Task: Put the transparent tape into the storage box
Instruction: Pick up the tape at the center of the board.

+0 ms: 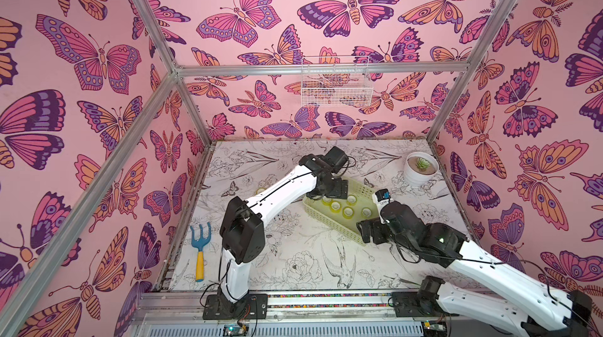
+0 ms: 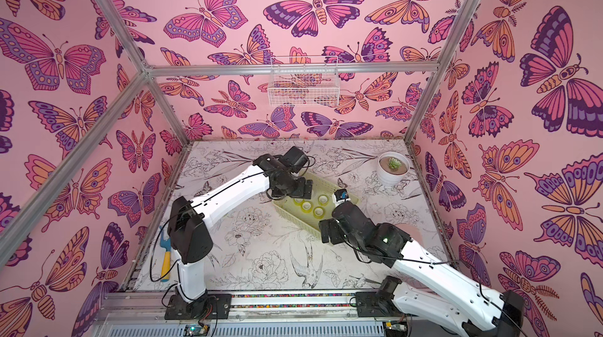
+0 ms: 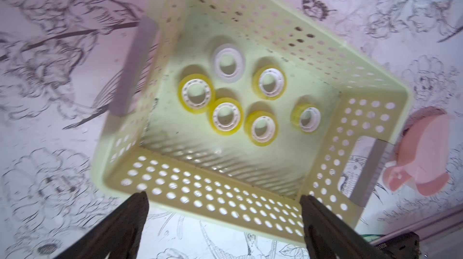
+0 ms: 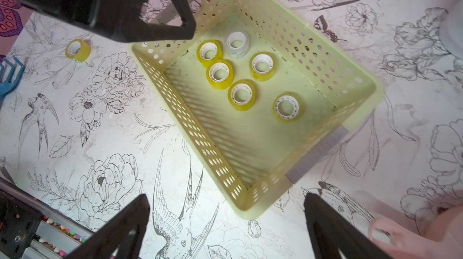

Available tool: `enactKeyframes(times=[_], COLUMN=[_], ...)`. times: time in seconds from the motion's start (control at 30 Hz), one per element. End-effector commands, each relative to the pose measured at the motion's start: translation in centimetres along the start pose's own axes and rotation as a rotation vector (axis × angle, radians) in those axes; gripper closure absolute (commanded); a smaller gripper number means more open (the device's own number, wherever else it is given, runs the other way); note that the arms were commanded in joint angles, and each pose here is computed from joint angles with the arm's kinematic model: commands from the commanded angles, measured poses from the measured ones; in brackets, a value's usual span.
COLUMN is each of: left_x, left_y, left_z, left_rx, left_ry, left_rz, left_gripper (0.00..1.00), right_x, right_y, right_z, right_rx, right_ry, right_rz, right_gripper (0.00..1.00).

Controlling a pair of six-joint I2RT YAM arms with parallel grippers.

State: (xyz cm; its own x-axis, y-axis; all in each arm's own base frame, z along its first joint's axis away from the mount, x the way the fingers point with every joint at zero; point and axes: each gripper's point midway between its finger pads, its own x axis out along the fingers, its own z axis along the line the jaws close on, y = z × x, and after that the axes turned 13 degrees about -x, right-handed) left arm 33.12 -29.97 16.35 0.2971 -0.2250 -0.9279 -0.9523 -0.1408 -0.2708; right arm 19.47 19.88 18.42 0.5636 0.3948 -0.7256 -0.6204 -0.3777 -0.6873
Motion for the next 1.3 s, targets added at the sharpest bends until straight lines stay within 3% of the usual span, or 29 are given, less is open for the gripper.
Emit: enactKeyframes(times=[0.0, 0.23, 0.4, 0.6, 0.87, 1.0, 1.27], left_x=[-1.6, -2.2, -1.0, -0.1, 2.7, 4.0, 6.3], left_y=[-1.1, -1.0, -0.4, -2.0, -5.1, -6.6, -8.6], left_z=[5.0, 14.2, 18.5, 21.1, 22.9, 23.4, 24.2], left_rx=[-0.117, -0.314, -0.436, -0.468, -0.457, -0.443, -0.431], left_ry=[-0.107, -0.239, -0.206, -0.219, -0.254, -0.273, -0.291], left_rz=[-0.07, -0.106, -0.039, -0.035, -0.005, -0.001, 0.018], left_gripper=[0.0, 0.0, 0.0, 0.0, 0.0, 0.06, 0.37], right_x=[0.1, 2.5, 3.9, 5.5, 6.8, 7.0, 7.0], right_y=[-3.2, -5.6, -7.3, -9.0, -10.0, -10.0, -9.8], right_z=[1.8, 4.5, 6.4, 9.1, 10.3, 10.3, 9.6], right_rx=[-0.033, -0.085, -0.114, -0.147, -0.16, -0.162, -0.167], right_ry=[-0.071, -0.151, -0.213, -0.312, -0.343, -0.339, -0.299], right_rz=[-0.068, -0.055, -0.057, -0.038, -0.032, -0.024, -0.016], right_gripper=[0.01, 0.01, 0.01, 0.01, 0.01, 0.01, 0.01])
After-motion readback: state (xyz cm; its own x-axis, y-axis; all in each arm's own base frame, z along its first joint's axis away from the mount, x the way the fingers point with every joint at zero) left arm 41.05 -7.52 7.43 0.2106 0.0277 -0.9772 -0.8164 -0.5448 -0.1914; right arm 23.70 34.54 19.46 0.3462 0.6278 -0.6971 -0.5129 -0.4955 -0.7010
